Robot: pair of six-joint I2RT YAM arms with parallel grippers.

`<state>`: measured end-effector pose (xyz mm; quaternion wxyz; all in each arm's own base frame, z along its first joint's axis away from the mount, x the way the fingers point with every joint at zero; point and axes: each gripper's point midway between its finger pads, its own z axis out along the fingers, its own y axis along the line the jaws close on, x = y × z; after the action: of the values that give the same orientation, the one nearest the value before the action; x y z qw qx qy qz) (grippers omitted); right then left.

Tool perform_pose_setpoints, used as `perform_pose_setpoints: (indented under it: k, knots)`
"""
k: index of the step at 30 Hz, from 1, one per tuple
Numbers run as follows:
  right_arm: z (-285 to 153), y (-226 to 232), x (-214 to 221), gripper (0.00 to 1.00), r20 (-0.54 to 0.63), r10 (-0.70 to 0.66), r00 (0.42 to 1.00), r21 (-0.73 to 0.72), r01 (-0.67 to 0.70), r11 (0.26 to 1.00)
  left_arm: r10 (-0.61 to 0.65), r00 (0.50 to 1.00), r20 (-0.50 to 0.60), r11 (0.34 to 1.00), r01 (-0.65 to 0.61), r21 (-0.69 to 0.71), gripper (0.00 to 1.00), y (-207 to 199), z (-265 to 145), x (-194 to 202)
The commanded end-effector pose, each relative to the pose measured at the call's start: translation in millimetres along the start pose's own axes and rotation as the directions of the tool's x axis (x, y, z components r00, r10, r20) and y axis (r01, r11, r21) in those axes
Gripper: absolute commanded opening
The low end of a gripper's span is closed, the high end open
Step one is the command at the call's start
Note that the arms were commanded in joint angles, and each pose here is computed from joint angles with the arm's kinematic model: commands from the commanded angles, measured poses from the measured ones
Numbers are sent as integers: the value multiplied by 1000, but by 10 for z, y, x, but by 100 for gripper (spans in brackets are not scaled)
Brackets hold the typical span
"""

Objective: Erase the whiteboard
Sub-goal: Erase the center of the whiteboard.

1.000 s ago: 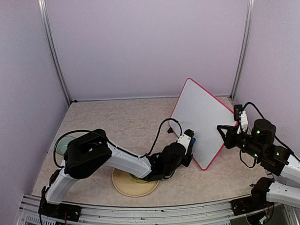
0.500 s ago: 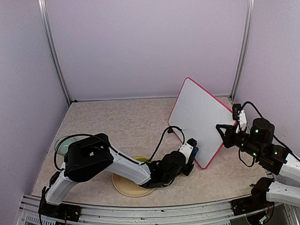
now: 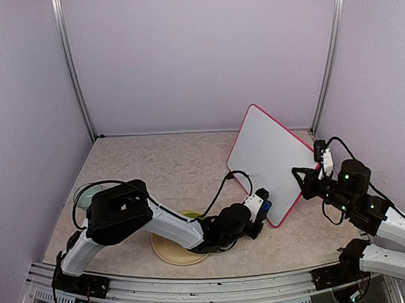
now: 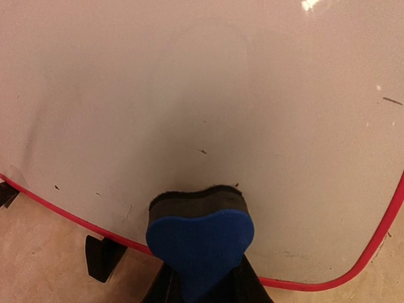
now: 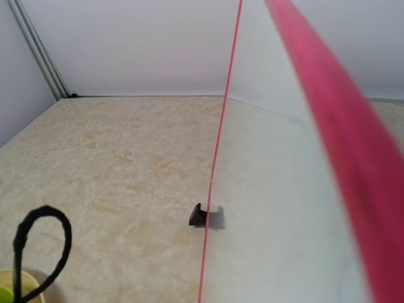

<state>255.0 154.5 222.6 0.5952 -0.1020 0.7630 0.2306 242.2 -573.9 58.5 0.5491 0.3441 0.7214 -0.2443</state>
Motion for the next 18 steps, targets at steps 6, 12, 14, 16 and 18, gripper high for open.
perform_pose_setpoints:
  k: [6,12,14,16,18]
  knots:
    - [-24,239,-145,0,41,97,994,-130,-91,987,55,998,42,964,-64,259,0,-784,-177,-218]
    - [-24,235,-139,0,40,94,995,-129,-88,988,12,999,33,973,-19,232,1,-680,-140,-225]
    - [-28,239,-148,0,43,94,995,-131,-88,987,-33,999,12,982,30,184,0,-446,-59,-206]
    - [-30,239,-143,0,41,94,995,-131,-88,987,-55,998,-14,994,56,94,0,-135,31,-160]
    - [-29,238,-134,0,39,97,995,-131,-91,987,-75,996,-37,997,76,5,1,203,121,-137]
